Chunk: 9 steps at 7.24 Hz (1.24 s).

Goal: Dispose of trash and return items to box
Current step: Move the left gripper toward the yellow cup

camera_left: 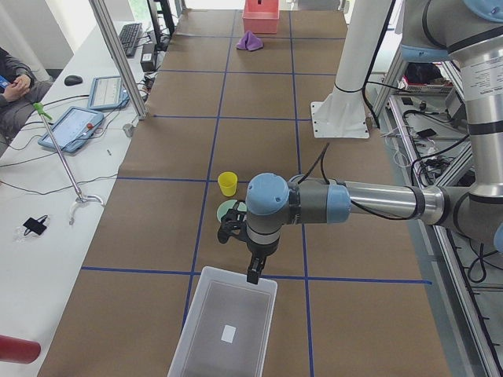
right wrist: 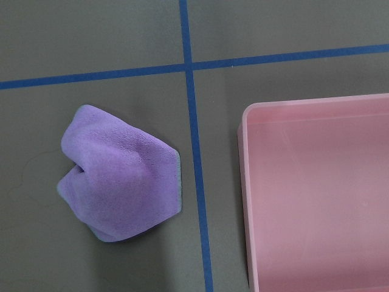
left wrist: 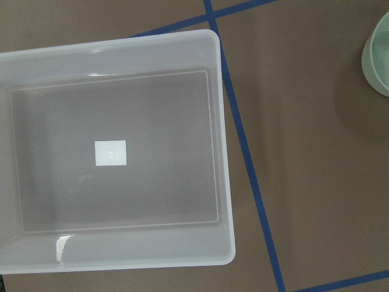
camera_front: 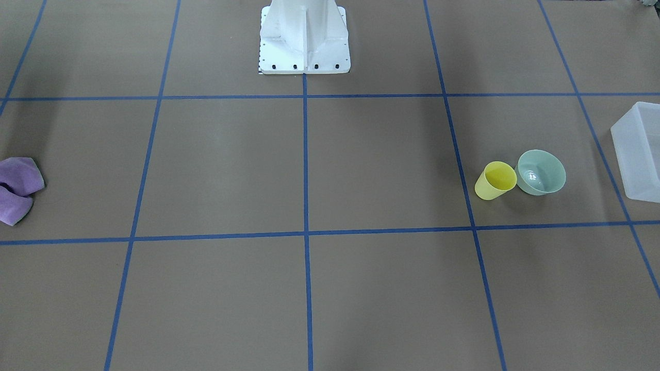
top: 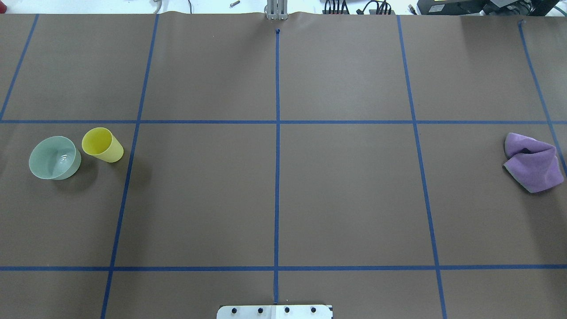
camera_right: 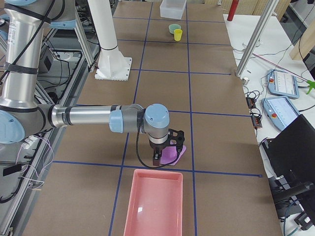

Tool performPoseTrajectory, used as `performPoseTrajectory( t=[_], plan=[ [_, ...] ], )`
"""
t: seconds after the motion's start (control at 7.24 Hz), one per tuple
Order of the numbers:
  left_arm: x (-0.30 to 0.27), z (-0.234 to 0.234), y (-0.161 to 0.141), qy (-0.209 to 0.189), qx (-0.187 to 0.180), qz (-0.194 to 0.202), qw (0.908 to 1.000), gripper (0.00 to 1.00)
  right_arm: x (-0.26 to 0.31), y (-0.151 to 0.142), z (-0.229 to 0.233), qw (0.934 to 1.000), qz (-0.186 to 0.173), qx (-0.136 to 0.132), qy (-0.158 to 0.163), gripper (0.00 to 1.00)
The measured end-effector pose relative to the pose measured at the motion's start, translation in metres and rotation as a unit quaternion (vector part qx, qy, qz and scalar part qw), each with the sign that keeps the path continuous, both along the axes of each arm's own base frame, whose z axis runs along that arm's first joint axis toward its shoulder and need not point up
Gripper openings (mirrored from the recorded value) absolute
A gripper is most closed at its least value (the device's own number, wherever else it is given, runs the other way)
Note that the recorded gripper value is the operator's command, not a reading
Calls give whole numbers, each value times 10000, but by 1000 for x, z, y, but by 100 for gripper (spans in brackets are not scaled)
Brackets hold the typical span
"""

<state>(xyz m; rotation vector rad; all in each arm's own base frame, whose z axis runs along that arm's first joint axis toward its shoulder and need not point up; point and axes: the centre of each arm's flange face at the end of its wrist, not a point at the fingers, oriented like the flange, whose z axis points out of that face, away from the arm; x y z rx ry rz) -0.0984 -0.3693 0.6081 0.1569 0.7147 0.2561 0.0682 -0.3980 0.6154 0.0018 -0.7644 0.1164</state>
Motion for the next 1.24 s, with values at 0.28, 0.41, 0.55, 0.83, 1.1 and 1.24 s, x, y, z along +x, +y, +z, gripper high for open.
performPoseTrajectory(
  t=[0.28, 0.41, 0.55, 0.83, 1.1, 1.24],
  plan=[
    [-2, -35, -25, 0, 468, 5, 9989, 98, 0, -1, -2, 10000, -3, 45, -13, 100],
    [-3, -55, -42, -30, 892, 3, 9960, 98, -1, -3, -4, 9999, 0, 147, -22, 100],
    [-5, -70, -62, -72, 1394, -23, 9902, 98, -1, -6, -9, 9993, 14, 373, -40, 100],
    [-6, -77, -89, -67, 1951, -77, 9807, 99, -4, -17, -28, 9939, -7, 1106, -51, 100],
    [28, -92, -102, 189, 2121, 48, 9771, 99, -27, -29, -46, 9859, -157, 1663, -83, 100],
    [70, -101, -110, 391, 2022, 200, 9784, 99, -46, -39, -57, 9852, -185, 1700, -98, 100]
  ],
)
